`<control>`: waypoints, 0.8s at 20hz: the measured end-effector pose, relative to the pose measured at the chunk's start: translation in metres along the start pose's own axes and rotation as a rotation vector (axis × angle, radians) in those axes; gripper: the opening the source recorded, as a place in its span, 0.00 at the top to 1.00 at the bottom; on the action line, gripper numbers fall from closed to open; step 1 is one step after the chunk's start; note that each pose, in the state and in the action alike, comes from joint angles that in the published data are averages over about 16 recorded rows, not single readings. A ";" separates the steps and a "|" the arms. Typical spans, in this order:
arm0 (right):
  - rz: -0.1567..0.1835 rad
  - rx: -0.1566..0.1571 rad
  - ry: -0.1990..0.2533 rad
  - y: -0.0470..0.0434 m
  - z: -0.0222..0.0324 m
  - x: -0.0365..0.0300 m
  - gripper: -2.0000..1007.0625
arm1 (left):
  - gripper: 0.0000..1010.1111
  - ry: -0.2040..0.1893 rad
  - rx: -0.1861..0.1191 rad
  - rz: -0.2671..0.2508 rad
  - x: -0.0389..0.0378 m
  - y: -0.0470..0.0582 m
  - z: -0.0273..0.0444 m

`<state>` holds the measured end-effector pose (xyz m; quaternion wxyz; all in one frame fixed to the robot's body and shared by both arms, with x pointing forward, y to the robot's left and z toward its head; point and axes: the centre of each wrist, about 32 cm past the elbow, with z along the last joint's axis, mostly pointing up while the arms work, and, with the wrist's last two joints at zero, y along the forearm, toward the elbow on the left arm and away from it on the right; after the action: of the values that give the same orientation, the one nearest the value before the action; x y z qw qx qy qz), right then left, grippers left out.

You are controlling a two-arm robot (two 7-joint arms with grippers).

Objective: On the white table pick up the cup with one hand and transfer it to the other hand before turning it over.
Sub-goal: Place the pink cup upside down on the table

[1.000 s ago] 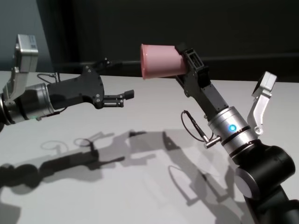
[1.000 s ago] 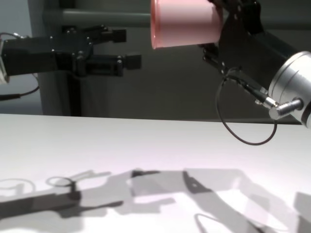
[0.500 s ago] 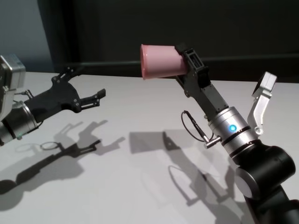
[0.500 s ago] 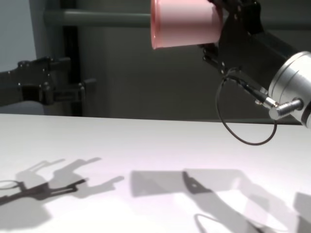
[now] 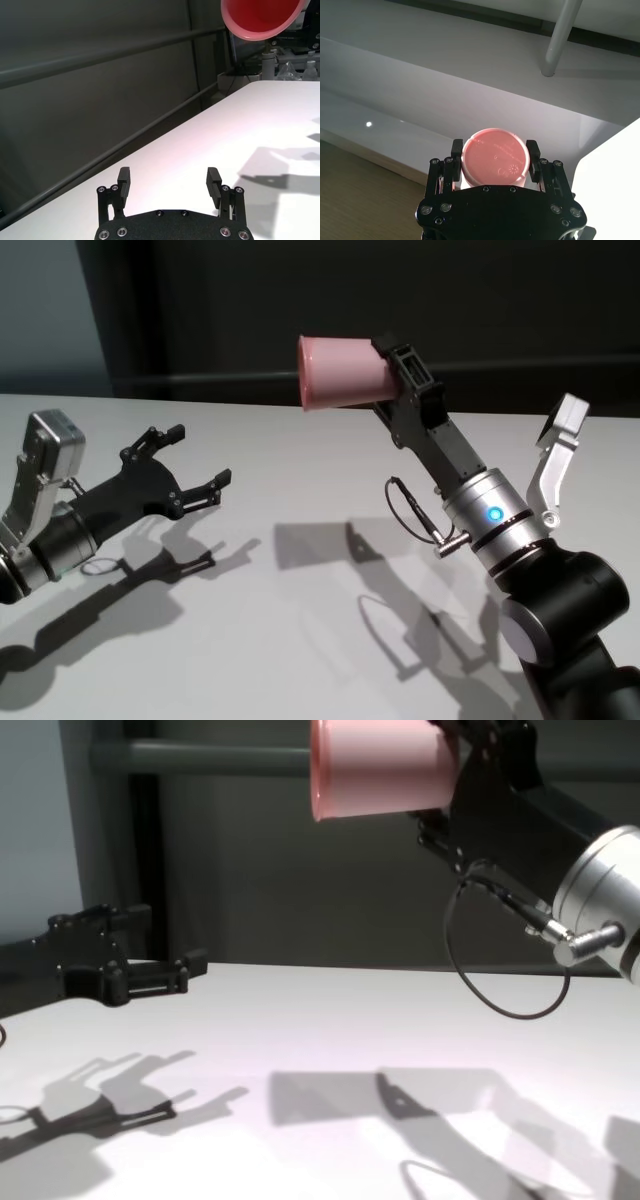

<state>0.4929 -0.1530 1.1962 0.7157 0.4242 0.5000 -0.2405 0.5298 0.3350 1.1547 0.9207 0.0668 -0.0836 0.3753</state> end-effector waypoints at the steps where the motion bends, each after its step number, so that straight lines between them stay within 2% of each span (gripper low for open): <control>1: 0.000 0.000 0.000 0.0000 0.0000 0.0000 0.27 | 0.01 0.007 0.002 0.007 -0.0027 0.001 -0.0032; 5: 0.000 0.000 0.000 0.0000 0.0000 0.0000 0.27 | 0.01 0.038 0.008 0.031 -0.0121 0.003 -0.0146; 9: 0.000 0.000 0.000 0.0000 0.0000 0.0000 0.27 | 0.01 0.067 0.010 0.050 -0.0184 0.007 -0.0229; 16: 0.000 0.000 0.000 0.0000 0.0000 0.0000 0.27 | 0.01 0.091 0.010 0.062 -0.0221 0.010 -0.0292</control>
<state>0.4929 -0.1530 1.1962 0.7157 0.4242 0.5000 -0.2406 0.5099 0.3328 1.1223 0.9111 0.0514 -0.0419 0.4067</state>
